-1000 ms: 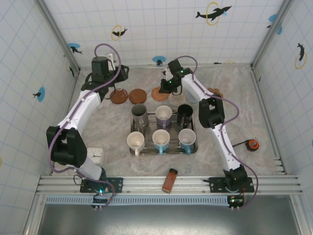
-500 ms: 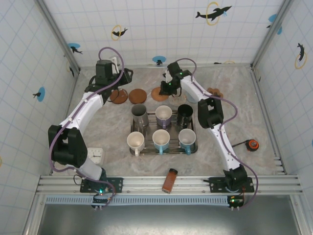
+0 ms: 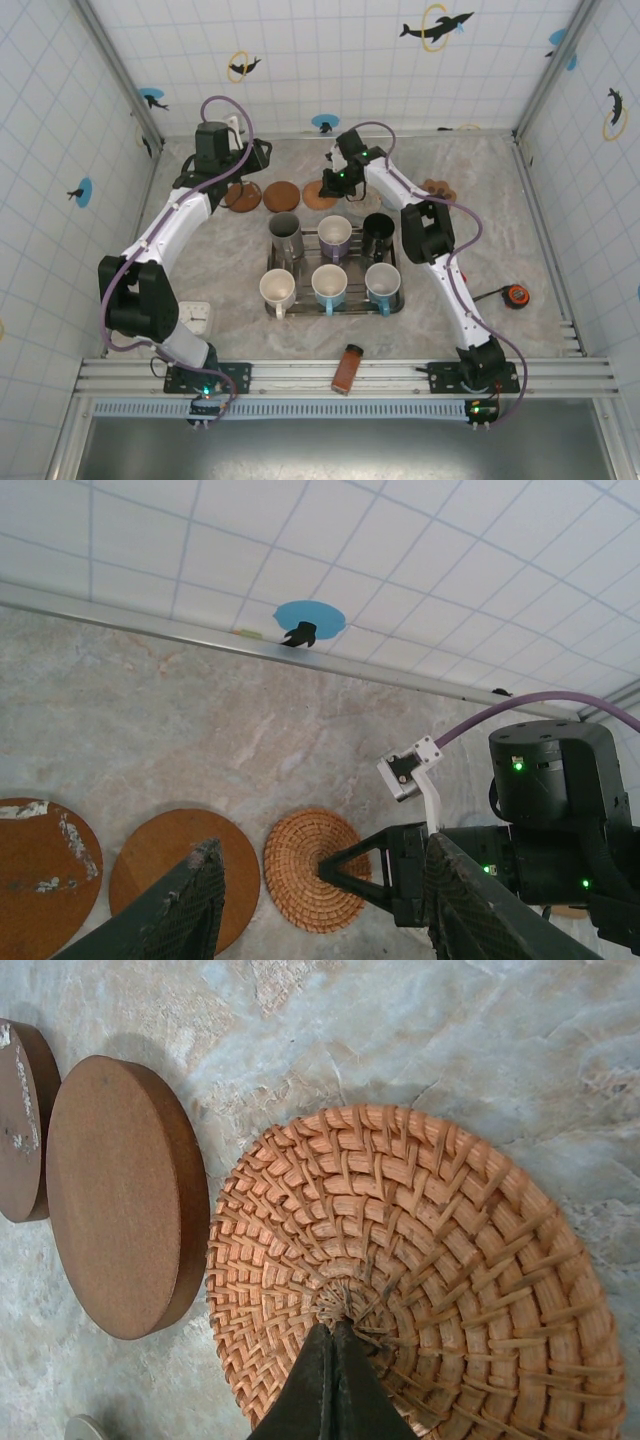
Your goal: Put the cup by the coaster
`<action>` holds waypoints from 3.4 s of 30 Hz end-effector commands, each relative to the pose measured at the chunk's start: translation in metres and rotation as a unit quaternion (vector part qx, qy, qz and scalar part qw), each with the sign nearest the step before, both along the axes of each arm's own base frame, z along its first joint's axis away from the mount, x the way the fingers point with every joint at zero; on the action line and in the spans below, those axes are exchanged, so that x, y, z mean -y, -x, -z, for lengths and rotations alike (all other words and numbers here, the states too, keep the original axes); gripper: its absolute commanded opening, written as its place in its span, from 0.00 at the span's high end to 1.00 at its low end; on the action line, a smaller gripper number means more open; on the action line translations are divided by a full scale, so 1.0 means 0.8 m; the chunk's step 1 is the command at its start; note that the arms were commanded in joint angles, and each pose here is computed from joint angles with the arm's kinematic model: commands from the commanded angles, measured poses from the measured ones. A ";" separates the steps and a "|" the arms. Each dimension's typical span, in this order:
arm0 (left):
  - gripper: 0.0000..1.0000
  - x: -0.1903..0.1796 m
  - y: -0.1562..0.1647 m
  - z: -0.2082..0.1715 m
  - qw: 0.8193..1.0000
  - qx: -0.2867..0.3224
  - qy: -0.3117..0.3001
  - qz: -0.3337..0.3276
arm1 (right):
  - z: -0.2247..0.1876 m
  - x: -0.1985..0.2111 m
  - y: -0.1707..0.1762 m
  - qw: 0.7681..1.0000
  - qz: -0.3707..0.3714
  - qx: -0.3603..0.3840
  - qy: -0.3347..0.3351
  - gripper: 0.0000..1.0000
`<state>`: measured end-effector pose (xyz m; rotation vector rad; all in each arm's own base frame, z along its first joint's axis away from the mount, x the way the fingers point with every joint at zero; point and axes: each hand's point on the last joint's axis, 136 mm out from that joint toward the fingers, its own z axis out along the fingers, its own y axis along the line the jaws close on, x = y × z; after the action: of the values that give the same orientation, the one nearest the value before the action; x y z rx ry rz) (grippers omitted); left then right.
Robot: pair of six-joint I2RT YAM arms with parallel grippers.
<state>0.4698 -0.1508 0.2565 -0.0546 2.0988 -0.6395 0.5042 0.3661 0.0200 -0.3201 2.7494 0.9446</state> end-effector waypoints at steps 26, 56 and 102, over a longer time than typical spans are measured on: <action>0.46 0.003 0.013 -0.022 1.000 0.024 0.014 0.008 | 0.010 0.011 0.039 0.998 -0.010 -0.042 0.045 0.98; 0.46 0.015 0.019 -0.041 0.999 0.040 0.019 0.019 | -0.102 0.117 0.012 0.997 0.009 0.035 0.073 0.79; 0.53 0.167 -0.039 0.184 0.971 -0.183 -0.048 0.143 | 0.021 0.121 0.047 0.992 -0.025 -0.052 0.110 0.76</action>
<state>0.4962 -0.2753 0.1138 0.1722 2.5188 -0.7243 0.4716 0.2687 0.0265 -0.3913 2.9054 0.7119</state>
